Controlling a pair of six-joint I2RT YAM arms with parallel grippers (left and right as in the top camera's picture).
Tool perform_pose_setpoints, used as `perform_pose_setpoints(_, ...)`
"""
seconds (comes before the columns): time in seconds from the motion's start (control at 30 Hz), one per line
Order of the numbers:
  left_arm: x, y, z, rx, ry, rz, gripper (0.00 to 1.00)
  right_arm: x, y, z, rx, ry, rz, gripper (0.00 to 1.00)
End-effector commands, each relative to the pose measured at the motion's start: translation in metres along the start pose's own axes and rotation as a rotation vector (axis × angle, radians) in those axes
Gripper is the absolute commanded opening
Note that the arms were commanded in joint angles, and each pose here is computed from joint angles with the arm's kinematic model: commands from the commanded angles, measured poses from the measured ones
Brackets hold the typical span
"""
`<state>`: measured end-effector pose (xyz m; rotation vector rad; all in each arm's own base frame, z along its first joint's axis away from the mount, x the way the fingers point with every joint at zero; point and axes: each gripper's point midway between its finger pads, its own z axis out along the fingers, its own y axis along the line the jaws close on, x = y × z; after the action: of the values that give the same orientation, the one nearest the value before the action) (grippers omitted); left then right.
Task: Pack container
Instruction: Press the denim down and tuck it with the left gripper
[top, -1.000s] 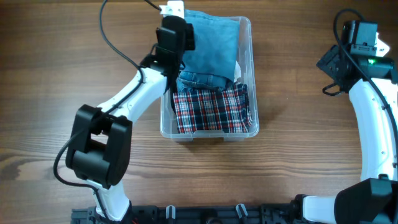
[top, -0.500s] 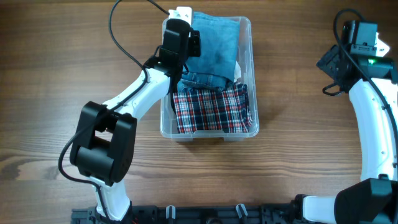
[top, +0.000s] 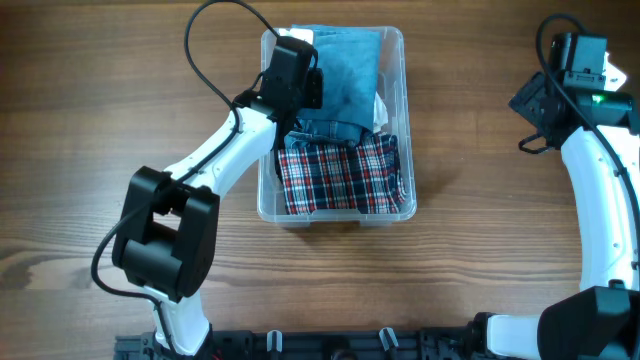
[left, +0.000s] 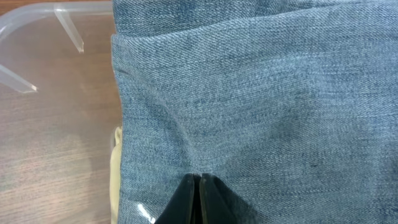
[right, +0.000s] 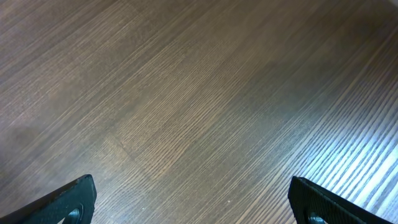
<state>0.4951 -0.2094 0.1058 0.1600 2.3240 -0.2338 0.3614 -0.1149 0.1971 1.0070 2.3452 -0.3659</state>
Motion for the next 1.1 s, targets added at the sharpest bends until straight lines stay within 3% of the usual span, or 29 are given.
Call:
perform_pose_setpoints(0.0,0.047,-0.014,0.013,0.069,0.129,0.03,0.04,0.002,-0.004,0.005,0.022,0.006,0.001,1.0)
perform_pose_setpoints(0.17,0.002,-0.029,-0.002,0.117,-0.029,0.027,0.04,0.002,-0.004,0.005,0.023,0.006,0.001,1.0)
perform_pose_setpoints(0.33,-0.068,-0.059,-0.048,0.203,-0.285,0.025,0.04,0.002,-0.004,0.005,0.022,0.006,0.001,1.0)
perform_pose_setpoints(0.47,-0.104,-0.069,-0.068,0.223,-0.445,0.017,0.04,0.002,-0.004,0.005,0.022,0.006,0.001,1.0)
perform_pose_setpoints(1.07,-0.096,-0.025,-0.004,0.14,-0.496,-0.025,0.04,0.002,-0.004,0.005,0.022,0.006,0.001,1.0)
